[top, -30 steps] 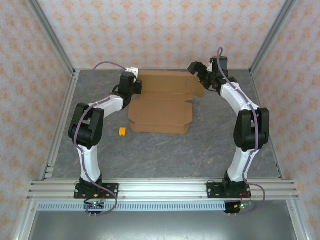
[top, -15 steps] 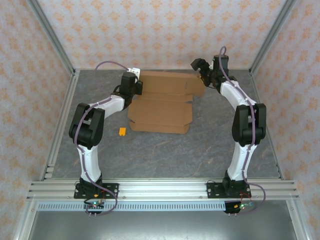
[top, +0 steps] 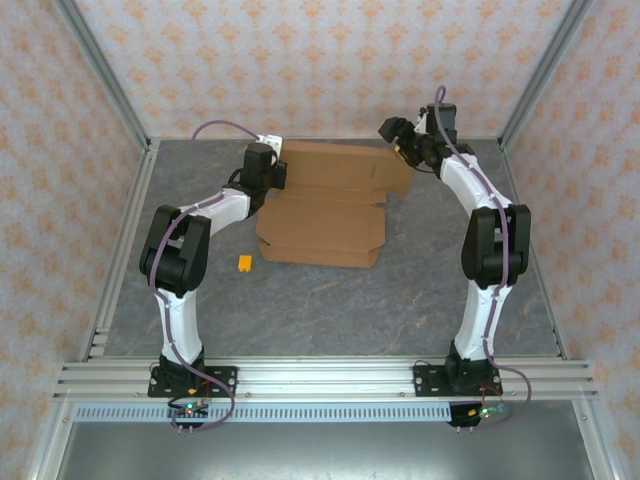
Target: Fold the paper box
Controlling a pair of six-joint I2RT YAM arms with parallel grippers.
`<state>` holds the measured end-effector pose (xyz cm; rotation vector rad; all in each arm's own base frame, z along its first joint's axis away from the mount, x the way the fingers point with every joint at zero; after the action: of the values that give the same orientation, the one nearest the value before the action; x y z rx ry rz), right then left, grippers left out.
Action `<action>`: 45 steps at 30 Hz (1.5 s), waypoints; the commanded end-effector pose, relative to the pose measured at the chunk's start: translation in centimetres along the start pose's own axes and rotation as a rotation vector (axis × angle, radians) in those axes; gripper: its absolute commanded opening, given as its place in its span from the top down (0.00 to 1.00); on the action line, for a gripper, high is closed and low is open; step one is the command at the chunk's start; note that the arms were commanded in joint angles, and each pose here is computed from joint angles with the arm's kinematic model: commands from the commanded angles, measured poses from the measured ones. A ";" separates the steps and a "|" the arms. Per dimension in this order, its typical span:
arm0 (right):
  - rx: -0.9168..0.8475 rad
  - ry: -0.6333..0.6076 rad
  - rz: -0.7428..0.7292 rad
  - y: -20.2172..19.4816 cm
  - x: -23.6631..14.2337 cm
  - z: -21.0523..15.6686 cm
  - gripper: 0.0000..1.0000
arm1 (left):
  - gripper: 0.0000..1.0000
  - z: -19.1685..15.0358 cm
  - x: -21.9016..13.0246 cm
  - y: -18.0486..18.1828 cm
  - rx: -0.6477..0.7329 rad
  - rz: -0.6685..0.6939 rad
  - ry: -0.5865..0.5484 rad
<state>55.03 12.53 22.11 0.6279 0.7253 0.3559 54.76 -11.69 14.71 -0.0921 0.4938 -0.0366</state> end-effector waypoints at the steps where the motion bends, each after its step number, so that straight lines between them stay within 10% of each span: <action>1: -0.075 0.023 0.021 1.8 -0.9 -0.1 0.26 | 1.00 0.2 0.4 -0.4 0.015 0.009 0.001; 45: -0.080 0.116 -0.101 1.9 1.7 -4.0 0.46 | 1.00 0.5 0.1 -0.4 0.004 0.008 -0.005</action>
<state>53.51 15.62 20.25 0.4637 0.8354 0.3097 54.75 -11.68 14.60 -0.0915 0.4971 -0.0354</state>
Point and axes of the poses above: each hand's point on the last joint's axis, 136 mm out from that joint toward the fingers, its own x axis out along the fingers, its own y axis along the line the jaws close on, z = x × y, the point moved 2 cm from there along -x, back along the fingers, and after that the axes turned 11 degrees about -x, right-handed, at the moved point
